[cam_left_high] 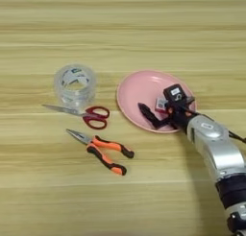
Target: Move the objects on the table
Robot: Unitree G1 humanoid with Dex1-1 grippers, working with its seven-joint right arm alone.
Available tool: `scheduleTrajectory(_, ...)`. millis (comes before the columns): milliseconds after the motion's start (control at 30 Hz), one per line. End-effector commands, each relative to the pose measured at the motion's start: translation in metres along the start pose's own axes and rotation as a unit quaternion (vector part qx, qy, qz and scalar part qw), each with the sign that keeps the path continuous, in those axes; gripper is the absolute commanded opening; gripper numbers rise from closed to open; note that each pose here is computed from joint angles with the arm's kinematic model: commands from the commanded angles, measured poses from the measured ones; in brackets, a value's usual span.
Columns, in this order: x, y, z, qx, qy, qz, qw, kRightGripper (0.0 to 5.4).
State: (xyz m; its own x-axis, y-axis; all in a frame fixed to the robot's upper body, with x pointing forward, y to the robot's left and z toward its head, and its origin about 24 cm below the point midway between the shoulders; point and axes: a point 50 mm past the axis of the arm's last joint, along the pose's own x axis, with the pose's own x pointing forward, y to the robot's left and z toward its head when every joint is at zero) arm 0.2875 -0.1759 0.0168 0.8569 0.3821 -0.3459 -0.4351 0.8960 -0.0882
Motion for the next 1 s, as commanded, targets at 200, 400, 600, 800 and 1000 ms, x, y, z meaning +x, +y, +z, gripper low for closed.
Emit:
scheduleTrajectory(200,-0.02,-0.04,-0.006,-0.027,0.028,-0.063,0.9973,5.34)
scheduleTrajectory(400,-0.029,-0.052,-0.009,-0.033,0.036,-0.082,0.9955,5.34)
scheduleTrajectory(600,-0.032,-0.056,0.0,-0.044,0.02,-0.084,0.9953,5.34)
scheduleTrajectory(800,-0.029,-0.04,0.026,-0.032,-0.052,-0.048,0.997,5.34)
scheduleTrajectory(1000,-0.032,-0.03,0.048,-0.036,-0.117,-0.03,0.9921,5.34)
